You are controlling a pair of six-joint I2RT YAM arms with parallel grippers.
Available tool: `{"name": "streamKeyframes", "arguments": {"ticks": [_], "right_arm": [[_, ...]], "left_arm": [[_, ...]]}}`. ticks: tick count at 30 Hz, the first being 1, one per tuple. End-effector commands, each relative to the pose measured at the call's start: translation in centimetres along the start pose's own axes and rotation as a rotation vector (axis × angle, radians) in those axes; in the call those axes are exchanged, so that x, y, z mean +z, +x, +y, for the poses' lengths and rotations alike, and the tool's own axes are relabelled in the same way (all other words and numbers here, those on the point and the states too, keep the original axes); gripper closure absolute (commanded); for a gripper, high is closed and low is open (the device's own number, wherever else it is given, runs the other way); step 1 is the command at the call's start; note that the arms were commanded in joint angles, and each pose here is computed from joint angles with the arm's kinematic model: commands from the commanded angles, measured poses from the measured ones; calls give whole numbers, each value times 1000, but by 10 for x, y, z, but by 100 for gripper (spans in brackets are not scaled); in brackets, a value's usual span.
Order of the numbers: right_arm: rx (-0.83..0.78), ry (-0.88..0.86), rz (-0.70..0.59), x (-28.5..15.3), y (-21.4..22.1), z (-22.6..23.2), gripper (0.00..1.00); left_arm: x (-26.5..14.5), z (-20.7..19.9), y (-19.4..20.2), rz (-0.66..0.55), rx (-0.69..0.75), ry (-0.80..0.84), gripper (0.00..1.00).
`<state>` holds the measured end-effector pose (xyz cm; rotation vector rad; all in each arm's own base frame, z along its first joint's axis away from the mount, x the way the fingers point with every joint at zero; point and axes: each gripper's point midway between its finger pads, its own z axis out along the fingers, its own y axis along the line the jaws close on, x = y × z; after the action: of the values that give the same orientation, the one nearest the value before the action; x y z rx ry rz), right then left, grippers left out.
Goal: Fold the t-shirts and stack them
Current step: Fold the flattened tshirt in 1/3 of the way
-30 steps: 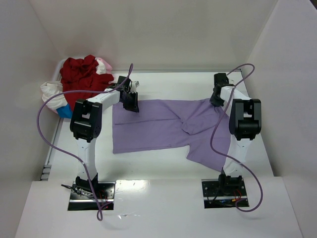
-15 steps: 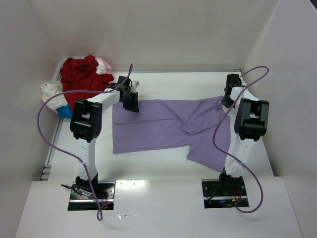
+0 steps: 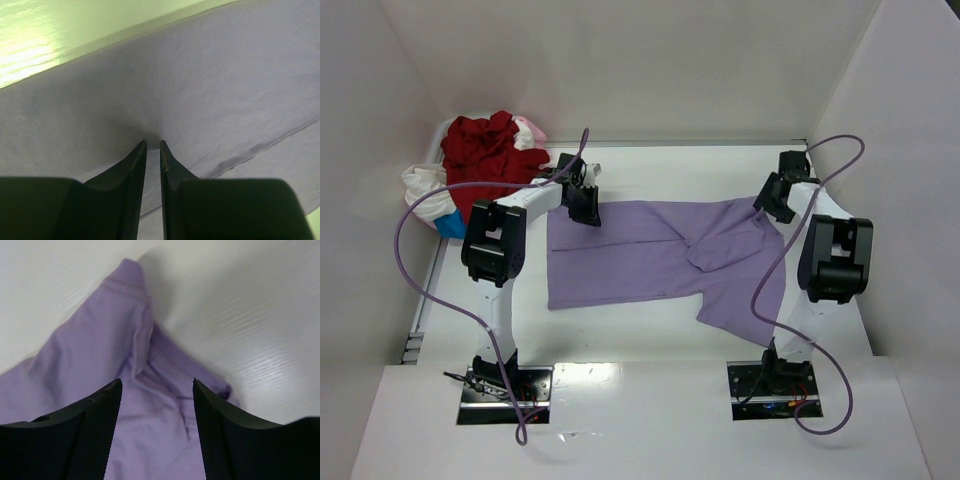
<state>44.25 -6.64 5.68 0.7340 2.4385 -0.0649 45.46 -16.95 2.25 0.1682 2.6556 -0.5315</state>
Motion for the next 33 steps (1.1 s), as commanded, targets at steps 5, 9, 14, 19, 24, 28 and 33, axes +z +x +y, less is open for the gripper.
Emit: {"name": "streamKeyframes", "arguments": {"ticks": [5, 9, 14, 19, 24, 28, 33], "right_arm": [[22, -165, -70, -26, -9, 27, 35], [16, -146, 0, -2, 11, 24, 39], [2, -129, 37, 14, 24, 21, 42], [2, -128, 39, 18, 25, 21, 44], [-11, -126, 66, 28, 32, 20, 58], [-22, -89, 72, 33, 32, 14, 85], [-24, 11, 34, 26, 24, -4, 98]], "left_arm": [[19, 9, 28, 93, 4, -22, 75], [19, 9, 28, 93, 4, -22, 75], [22, 11, 31, 101, 1, -23, 75], [22, 11, 31, 101, 1, -23, 75], [25, 12, 33, 110, -1, -25, 75], [25, 12, 33, 110, -1, -25, 75], [25, 12, 33, 110, -1, -25, 75]]}}
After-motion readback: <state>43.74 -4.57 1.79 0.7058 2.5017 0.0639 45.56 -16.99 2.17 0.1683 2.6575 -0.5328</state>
